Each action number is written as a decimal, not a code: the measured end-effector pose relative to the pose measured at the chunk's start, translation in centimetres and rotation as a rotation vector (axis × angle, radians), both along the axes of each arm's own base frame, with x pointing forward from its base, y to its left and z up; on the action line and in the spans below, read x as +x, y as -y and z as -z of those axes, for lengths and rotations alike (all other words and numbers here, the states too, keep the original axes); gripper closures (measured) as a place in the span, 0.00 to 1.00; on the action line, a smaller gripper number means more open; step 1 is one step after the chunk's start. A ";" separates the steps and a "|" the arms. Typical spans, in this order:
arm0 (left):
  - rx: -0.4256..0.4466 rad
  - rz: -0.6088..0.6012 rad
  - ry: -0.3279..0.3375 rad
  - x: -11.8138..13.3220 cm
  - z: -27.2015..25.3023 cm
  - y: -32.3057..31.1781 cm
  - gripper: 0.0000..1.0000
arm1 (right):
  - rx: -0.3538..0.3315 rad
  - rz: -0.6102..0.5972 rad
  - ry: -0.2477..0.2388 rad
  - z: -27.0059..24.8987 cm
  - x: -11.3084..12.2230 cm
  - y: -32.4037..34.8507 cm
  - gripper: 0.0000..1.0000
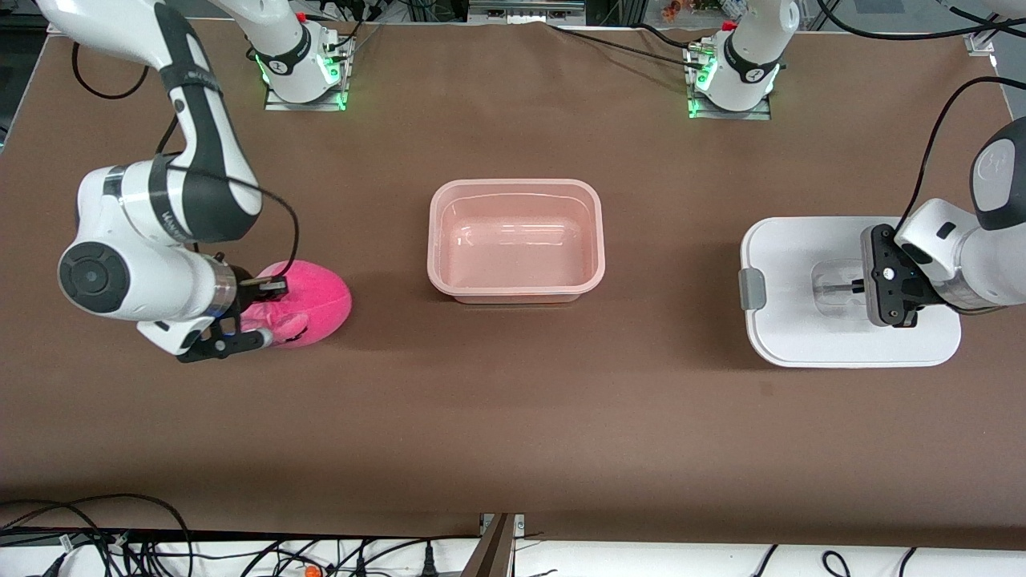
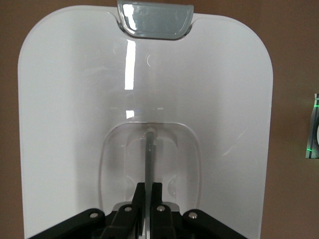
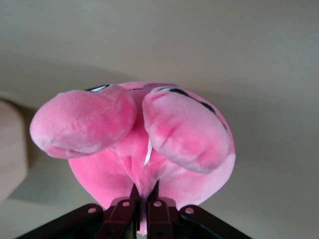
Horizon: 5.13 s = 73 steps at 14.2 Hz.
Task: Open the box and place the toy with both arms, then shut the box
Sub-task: 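Lift the pink toy and carry it into the open box, then open the right gripper to release the toy in the box, then withdraw the right gripper while the left gripper carries the lid over the box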
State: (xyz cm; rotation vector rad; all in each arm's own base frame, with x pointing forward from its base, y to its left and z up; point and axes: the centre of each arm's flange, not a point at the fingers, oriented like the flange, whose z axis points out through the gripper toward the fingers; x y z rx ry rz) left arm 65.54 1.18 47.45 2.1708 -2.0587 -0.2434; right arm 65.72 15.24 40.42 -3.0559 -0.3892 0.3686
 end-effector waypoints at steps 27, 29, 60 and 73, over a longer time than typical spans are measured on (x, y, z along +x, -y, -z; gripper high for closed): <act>-0.004 0.025 0.002 0.0 -0.2 1.5 0.93 | -0.103 -1.230 -0.010 -1.0 -18.9 -36.4 0.94; -0.004 0.028 0.002 0.0 -0.2 1.8 0.93 | -0.105 -1.233 -0.015 0.2 -18.7 -36.6 0.94; -0.027 0.210 0.009 -1.6 0.1 16.8 0.93 | -0.027 -0.501 0.289 -12.9 -5.8 -19.8 0.00; -0.037 0.161 0.067 -11.8 7.1 45.7 0.93 | 0.017 0.073 0.167 -17.7 -8.1 3.5 0.00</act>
